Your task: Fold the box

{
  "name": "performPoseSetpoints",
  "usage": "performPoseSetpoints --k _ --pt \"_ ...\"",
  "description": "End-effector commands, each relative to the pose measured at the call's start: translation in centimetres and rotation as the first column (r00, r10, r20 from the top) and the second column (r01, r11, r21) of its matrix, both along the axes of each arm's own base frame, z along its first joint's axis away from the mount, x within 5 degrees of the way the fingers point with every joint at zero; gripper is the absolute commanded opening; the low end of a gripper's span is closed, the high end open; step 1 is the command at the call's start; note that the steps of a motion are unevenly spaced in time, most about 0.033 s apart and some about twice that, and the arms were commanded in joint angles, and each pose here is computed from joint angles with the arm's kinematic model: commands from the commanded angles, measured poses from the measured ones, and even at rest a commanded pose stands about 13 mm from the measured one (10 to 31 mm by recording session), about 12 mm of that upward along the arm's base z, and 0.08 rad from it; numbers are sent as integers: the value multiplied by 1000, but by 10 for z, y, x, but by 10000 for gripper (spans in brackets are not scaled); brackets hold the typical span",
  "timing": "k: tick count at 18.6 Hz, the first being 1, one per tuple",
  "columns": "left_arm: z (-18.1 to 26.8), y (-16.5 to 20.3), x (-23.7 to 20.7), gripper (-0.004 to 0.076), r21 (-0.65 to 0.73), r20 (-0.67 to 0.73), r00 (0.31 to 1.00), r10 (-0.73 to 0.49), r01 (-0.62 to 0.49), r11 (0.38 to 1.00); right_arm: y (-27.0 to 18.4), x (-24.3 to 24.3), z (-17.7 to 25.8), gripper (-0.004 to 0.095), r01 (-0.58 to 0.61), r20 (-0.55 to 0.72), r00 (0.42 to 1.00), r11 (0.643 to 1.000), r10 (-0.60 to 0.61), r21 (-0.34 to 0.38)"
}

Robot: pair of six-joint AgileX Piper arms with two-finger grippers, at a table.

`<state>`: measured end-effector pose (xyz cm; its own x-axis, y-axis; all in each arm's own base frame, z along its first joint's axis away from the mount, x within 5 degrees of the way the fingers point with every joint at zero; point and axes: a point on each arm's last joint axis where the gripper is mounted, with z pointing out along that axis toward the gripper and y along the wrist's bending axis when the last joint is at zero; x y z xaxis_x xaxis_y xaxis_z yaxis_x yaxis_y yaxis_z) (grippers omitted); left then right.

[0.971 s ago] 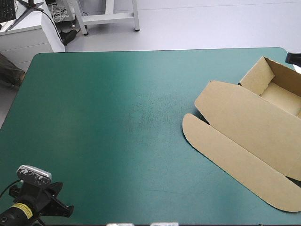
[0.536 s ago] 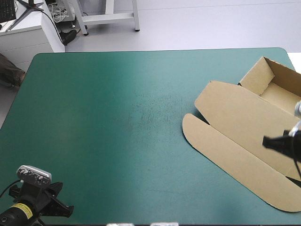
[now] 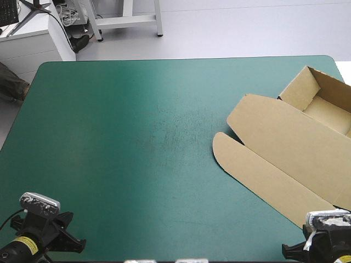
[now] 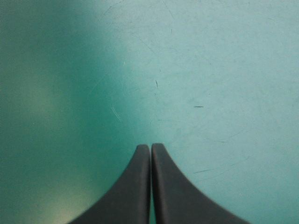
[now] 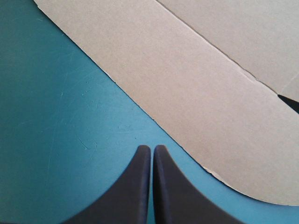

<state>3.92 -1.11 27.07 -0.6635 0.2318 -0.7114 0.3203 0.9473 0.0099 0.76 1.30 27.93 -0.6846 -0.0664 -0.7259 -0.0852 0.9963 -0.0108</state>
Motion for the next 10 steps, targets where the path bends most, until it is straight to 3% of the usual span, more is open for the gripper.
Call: performPoseSetpoints --k 1,10 --pt "11 -2 4 -10 -30 64 998 1 1 1000 2 -7 0 -1 -20 43 999 1000 20 -1" --pt "11 -2 4 -10 -30 64 998 1 1 1000 5 -18 0 -1 -21 110 994 1000 20 3"
